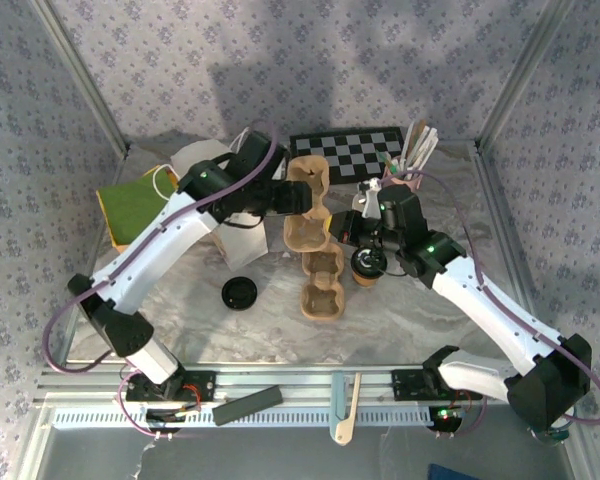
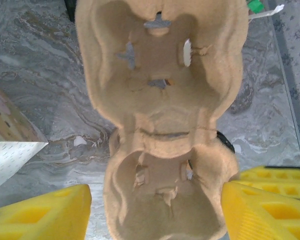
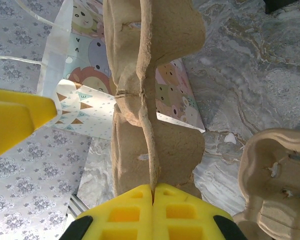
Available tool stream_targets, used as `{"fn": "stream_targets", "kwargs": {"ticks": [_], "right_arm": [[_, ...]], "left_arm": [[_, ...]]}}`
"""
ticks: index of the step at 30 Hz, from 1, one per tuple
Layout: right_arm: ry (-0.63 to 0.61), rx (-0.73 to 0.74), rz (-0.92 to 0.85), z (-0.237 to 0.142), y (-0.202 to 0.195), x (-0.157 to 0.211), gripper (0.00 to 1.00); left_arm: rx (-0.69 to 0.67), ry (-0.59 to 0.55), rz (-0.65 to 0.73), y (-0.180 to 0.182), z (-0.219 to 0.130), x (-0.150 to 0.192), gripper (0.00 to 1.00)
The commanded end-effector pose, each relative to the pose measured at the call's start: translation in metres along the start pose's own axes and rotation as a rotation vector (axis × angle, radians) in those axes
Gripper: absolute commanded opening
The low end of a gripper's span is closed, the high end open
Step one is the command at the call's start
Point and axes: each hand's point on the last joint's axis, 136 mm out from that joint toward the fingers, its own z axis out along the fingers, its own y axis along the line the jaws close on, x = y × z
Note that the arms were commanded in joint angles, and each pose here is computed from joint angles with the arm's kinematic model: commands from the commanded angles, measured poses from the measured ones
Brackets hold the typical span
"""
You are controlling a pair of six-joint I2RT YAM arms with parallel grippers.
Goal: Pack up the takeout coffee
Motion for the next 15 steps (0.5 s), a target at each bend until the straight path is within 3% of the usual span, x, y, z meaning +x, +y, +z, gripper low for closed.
{"fn": "stream_targets", "kwargs": {"ticks": [1, 8, 15], "right_arm": [[-0.021, -0.042, -0.039, -0.011, 0.017, -0.011, 0.0], [-0.017, -0.052, -0.042, -0.011, 0.017, -0.012, 0.0], [-0.015, -0.056, -0.037, -0.012, 0.015, -0.011, 0.0]], "left_arm": [[-0.048, -0.007, 0.014, -0.002, -0.004, -0.005, 0.64], [-0.053, 0.028, 0.03, -0.018, 0.014, -0.004, 0.48], [-0.108, 0.049, 0.042, -0.011, 0.026, -0.004, 0.48]]}}
